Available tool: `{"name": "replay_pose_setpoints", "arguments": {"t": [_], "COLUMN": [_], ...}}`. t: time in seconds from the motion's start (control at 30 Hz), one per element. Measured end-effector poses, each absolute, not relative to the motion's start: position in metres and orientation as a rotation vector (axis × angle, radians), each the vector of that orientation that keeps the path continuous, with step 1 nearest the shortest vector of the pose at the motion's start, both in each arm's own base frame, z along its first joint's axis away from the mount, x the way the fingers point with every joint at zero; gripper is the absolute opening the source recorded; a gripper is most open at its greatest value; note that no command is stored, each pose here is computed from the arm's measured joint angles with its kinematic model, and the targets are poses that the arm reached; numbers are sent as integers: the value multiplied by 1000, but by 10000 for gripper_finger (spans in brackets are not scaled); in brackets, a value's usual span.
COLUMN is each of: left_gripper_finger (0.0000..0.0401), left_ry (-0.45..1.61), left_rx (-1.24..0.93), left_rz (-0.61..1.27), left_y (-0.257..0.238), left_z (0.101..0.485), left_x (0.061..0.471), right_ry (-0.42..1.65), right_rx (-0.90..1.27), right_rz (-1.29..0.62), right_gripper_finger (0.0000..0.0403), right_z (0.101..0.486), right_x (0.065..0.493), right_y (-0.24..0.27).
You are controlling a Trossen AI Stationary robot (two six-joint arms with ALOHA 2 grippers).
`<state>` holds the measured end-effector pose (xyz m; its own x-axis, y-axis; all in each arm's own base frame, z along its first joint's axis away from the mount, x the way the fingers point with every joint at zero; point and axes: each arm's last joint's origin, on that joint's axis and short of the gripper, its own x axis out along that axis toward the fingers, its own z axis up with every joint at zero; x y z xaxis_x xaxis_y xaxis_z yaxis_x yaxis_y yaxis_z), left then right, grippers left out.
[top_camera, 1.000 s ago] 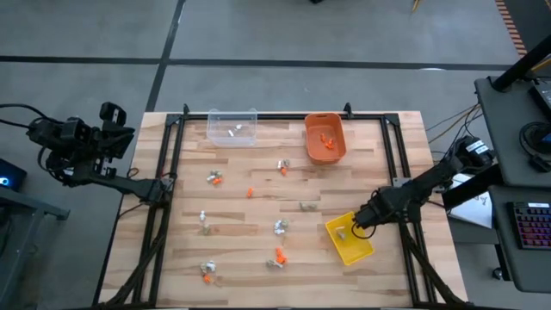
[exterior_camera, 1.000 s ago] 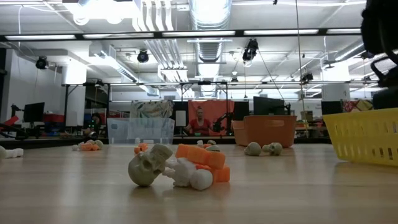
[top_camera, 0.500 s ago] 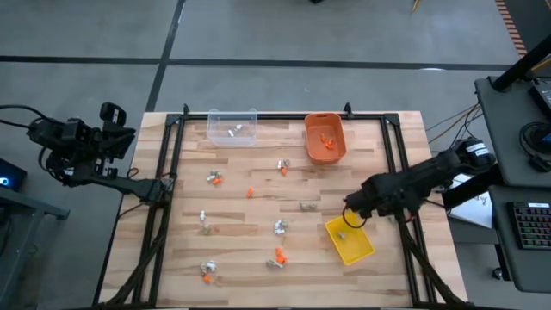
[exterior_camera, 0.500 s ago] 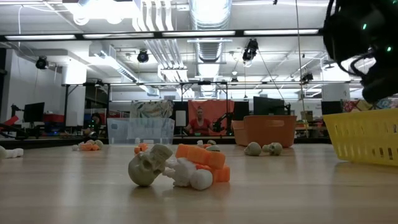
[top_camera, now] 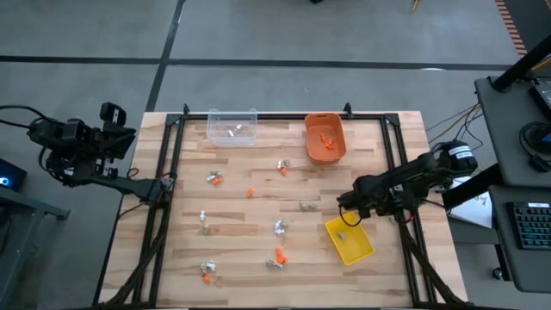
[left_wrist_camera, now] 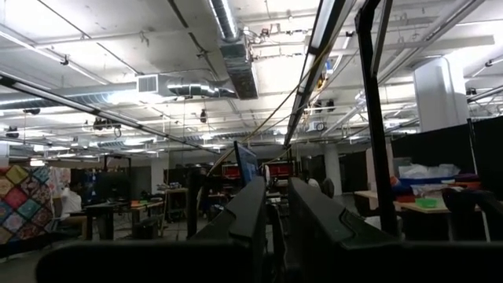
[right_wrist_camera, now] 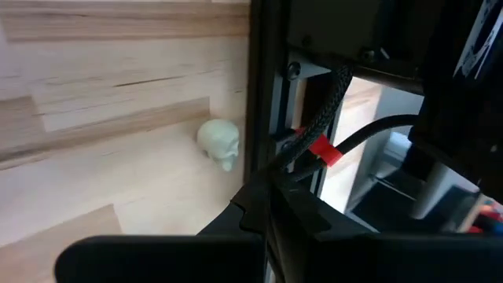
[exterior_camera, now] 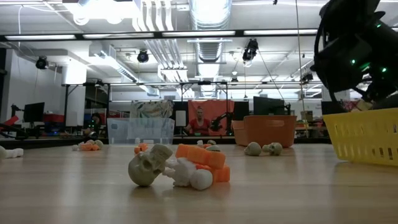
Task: Sort Halloween decoration
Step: Put the gray skull toy into the yellow bin
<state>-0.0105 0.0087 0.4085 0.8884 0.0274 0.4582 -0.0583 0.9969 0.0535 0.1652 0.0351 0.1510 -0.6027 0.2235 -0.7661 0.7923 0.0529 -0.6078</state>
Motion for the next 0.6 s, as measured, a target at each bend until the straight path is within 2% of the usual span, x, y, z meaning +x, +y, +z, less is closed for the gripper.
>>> {"name": "replay_pose_setpoints", "arguments": {"t": [0.2, 0.3, 0.4, 0.6], "left_gripper_finger": [40, 40, 40, 40], "left_ry": [-458, -447, -448, -449], "left_rx": [71, 73, 73, 73], "left_rz": [43, 42, 42, 43], "left_y": [9, 9, 9, 9], "left_z": [407, 406, 407, 407], "left_x": [-10, -10, -11, -11], "right_ry": [1851, 1718, 1526, 1464], "right_rx": [992, 1009, 1114, 1088], "right_rz": [-1645, -1737, -1854, -1927], "right_gripper_finger": [9, 9, 9, 9], "right_z": [144, 143, 143, 150], "right_x": [168, 171, 179, 180], "right_y": [34, 31, 31, 30]}}
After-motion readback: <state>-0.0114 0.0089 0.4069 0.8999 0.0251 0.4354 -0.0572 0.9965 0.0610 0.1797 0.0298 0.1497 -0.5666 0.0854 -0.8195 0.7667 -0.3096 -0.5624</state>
